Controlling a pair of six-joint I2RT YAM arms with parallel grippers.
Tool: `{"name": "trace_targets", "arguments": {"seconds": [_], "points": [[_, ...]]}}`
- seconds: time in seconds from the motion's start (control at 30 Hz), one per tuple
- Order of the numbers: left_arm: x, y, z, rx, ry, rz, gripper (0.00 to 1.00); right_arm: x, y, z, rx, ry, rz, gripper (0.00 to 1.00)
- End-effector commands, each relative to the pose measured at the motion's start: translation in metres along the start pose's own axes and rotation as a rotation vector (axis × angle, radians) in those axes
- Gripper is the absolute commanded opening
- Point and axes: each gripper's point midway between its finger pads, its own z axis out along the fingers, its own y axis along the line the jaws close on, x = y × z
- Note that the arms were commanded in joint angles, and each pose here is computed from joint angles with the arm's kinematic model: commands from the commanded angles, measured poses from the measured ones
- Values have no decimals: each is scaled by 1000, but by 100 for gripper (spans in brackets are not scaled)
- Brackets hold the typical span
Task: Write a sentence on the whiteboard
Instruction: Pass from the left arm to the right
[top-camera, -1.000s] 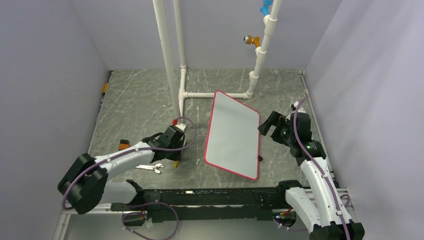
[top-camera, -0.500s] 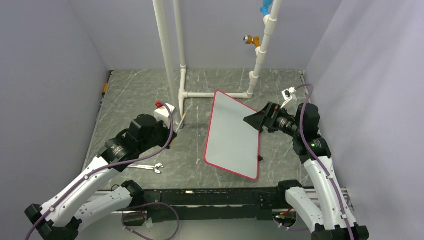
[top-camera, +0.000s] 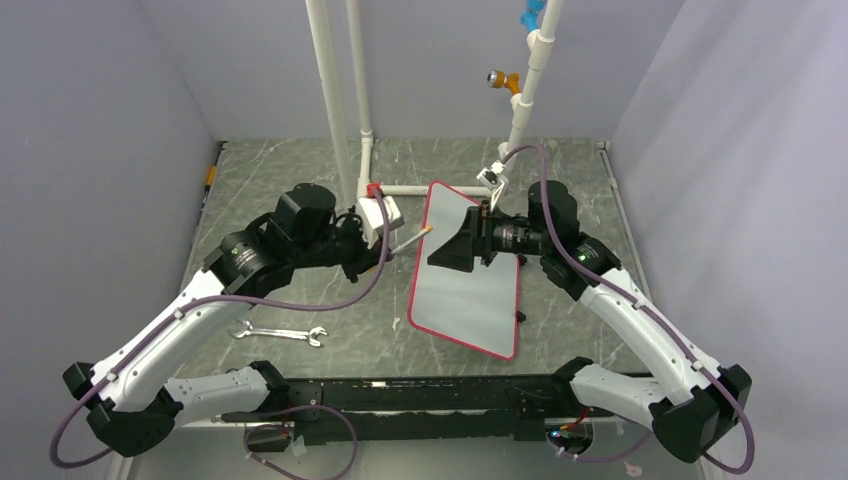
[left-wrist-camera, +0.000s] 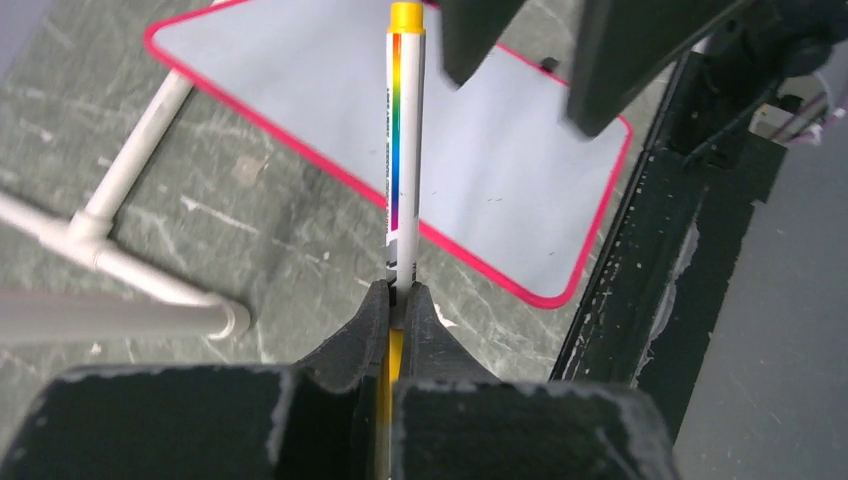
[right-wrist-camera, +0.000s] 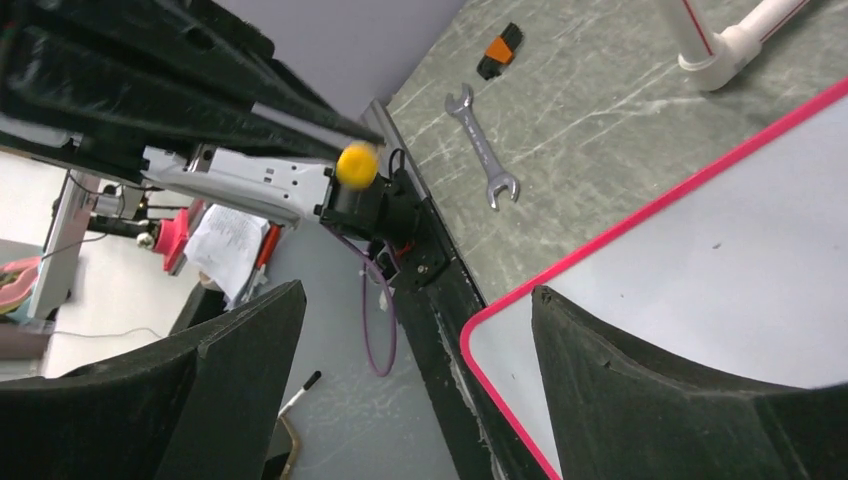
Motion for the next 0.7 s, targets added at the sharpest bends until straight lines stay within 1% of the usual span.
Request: {"name": "trace_targets", "arguments": {"seconds": [0.0,0.07,0.17,0.37,0.4,0.5,0.67], "points": [[-21,-26,0,139,-29,152,0,-27,27,10,-57,-72,-71,84],[-22,-31,5,152,-19,186,0,-26,28,16,-61,-66,-67,83],[-19,-36,11,162,1,215,0,-25,30,22,-65,-55,-63,75],[-22,-37,16,155,-14,245,0,-18,29,29,-60,-20,-55,49],[-23,-37,15,152,-16,248,0,-16,29,30,-59,-12,-53,46],[-25,-36,16,148,-21,254,0,-10,27,32,-56,19,-52,43],[-23,-31,18,124,-9,262,0,-2,30,32,-71,56,-49,46]]}}
